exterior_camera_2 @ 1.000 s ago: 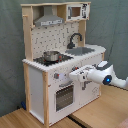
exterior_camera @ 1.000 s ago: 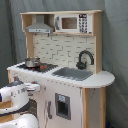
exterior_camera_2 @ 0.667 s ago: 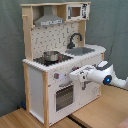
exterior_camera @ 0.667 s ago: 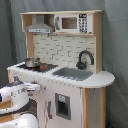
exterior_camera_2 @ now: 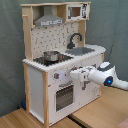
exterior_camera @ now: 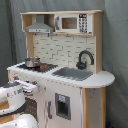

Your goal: Play with the kitchen

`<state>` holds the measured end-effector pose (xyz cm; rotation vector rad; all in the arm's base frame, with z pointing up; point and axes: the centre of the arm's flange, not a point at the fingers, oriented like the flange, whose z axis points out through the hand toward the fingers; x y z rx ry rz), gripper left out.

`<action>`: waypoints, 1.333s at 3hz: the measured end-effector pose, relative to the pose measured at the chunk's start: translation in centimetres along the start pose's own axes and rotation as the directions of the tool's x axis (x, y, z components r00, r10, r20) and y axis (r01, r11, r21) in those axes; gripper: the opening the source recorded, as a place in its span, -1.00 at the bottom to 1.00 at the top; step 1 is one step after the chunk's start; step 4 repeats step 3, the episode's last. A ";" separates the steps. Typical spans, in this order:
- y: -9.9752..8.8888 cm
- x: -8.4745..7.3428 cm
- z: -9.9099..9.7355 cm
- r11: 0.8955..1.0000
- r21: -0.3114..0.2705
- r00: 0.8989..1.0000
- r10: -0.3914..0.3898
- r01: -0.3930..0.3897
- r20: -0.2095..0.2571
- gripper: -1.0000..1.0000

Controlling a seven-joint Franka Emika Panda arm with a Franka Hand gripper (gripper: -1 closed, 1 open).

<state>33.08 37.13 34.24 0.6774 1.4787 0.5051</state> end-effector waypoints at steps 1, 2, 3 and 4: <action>0.7 0.4 -2.0 1.000 -0.010 0.999 0.010 -0.009 0.030 1.00; 2.4 1.3 -4.6 0.999 -0.042 0.999 0.030 -0.028 0.040 1.00; 2.8 3.2 -7.2 0.996 -0.055 0.997 0.072 -0.071 0.015 1.00; 2.8 3.2 -7.2 0.996 -0.055 0.997 0.072 -0.071 0.015 1.00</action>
